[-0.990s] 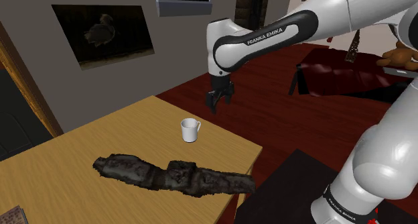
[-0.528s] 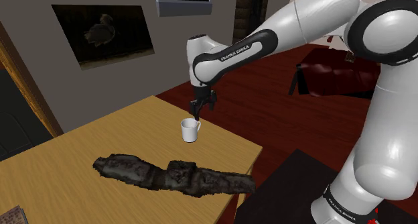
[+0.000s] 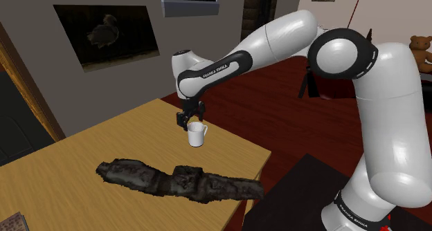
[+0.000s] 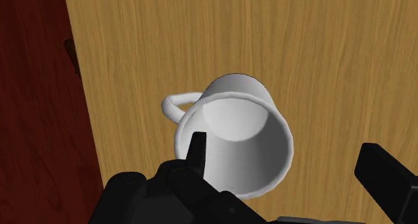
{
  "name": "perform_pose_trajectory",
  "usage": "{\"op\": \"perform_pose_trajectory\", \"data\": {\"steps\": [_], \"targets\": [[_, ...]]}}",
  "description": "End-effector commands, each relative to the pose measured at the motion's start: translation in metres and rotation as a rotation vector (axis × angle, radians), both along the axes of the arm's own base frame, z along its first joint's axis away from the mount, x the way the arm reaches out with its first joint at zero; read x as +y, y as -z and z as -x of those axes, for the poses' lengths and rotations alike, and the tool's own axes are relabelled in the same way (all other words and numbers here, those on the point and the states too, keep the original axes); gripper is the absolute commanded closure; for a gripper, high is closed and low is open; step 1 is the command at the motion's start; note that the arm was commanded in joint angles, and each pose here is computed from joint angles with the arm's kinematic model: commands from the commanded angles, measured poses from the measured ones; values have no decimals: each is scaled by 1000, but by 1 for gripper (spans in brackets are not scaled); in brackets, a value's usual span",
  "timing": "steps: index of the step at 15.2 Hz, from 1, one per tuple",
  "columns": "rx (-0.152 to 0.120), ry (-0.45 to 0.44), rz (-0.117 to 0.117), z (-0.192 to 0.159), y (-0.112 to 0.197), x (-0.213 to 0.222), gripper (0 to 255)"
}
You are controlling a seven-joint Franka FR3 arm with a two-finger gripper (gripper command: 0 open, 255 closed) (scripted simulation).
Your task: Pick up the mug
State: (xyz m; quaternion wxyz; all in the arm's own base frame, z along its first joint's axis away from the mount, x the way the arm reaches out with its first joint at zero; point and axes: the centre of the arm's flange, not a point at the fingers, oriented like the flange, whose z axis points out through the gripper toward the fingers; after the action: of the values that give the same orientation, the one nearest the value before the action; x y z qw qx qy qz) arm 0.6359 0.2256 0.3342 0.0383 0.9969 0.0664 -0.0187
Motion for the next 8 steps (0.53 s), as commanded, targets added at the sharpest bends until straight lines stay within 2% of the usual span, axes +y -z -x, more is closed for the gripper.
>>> {"op": "perform_pose_trajectory", "data": {"steps": [1,8], "targets": [[-1,-6,1,-18,17,12,0],[-1,-6,1,-18,54,12,0]]}}
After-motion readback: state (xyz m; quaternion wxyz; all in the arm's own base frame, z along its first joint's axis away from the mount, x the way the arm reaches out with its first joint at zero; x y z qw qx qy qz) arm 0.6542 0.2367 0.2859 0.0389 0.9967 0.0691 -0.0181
